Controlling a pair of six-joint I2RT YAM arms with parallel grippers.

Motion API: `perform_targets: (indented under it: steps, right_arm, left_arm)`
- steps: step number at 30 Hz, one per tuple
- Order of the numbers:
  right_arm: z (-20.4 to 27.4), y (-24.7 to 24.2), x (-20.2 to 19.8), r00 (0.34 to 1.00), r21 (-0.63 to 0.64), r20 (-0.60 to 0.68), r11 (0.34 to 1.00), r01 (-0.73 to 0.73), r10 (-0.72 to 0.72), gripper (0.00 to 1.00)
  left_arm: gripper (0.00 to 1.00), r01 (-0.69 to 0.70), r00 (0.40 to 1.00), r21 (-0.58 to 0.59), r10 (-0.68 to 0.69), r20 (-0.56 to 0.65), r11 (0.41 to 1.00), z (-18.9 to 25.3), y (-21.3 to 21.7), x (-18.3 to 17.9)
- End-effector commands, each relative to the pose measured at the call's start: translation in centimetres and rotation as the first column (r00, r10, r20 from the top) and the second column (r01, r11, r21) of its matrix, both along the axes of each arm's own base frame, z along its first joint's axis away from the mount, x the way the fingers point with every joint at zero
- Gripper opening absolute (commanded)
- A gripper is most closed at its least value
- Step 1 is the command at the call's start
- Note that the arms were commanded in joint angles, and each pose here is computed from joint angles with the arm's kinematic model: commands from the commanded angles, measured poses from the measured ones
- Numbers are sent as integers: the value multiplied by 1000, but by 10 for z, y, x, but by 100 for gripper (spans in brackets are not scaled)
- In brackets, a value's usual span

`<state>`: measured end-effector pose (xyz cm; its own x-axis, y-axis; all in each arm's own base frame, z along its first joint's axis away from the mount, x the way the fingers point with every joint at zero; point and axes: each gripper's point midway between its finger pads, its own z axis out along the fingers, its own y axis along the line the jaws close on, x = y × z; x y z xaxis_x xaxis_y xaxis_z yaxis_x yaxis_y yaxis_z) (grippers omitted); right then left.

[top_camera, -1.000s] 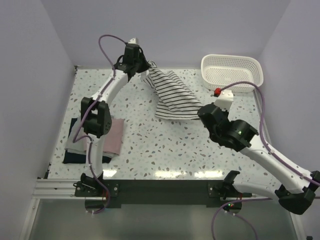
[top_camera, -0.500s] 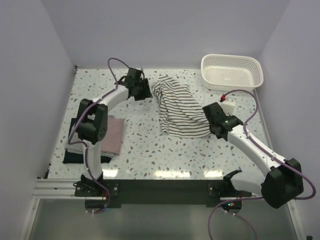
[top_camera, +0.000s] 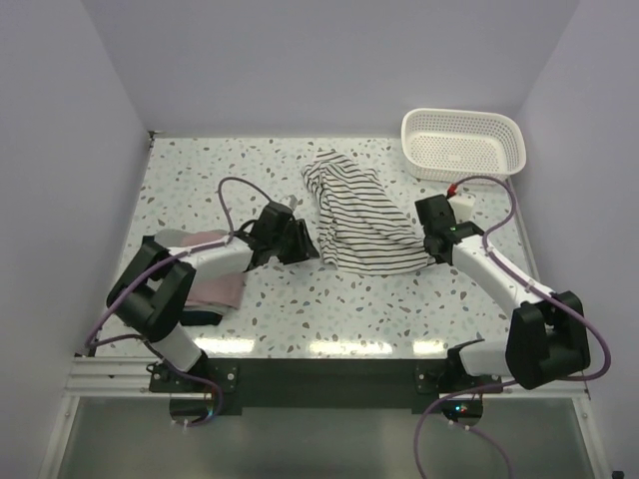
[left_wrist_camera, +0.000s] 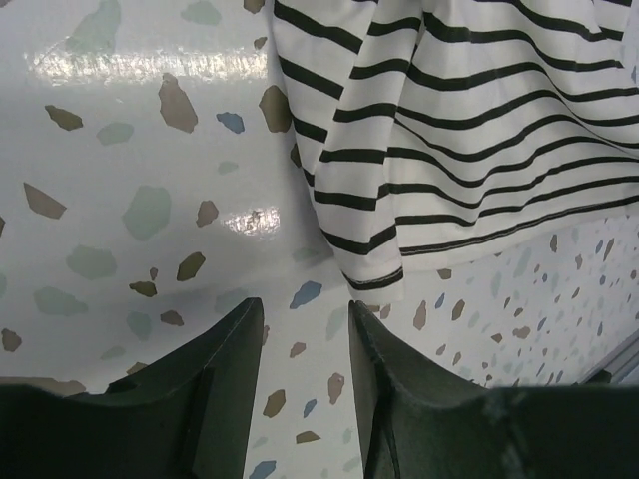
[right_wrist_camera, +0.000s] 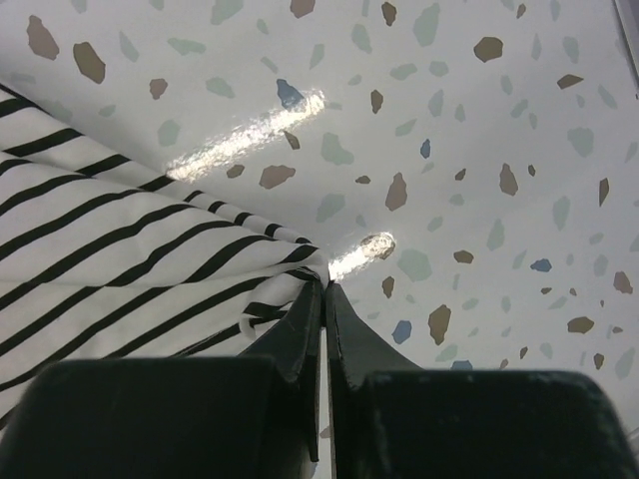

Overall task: Fold and stack the tank tops
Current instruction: Flatten the tank top out

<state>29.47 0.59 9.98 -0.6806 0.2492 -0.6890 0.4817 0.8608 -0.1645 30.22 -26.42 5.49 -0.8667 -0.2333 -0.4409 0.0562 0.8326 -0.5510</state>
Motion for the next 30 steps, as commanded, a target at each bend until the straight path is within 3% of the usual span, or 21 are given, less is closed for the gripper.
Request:
perform_targets:
  steps: [1, 14, 22, 25, 30]
  right_arm:
    - [6, -11, 15, 999, 14, 42, 999, 30, -30, 0]
    - [-23, -37, 20, 992, 93, 11, 988, 127, -128, 0]
    - [-31, -36, 23, 991, 132, 1, 983, 130, -131, 0]
    - [-28, -37, 24, 991, 132, 9, 982, 132, -134, 0]
    - [-25, -38, 26, 990, 140, 15, 981, 135, -138, 0]
  left_arm:
    - [45, -17, 997, -141, 28, 78, 990, 30, -25, 31]
    - [37, -10, 999, -100, 6, -46, 995, -14, -49, 39]
    - [36, -25, 998, -69, 20, -62, 997, -28, -51, 44]
    - [31, -30, 998, -45, 27, -64, 999, -31, -51, 48]
    - [9, -44, 996, 29, 46, -79, 999, -41, -44, 53]
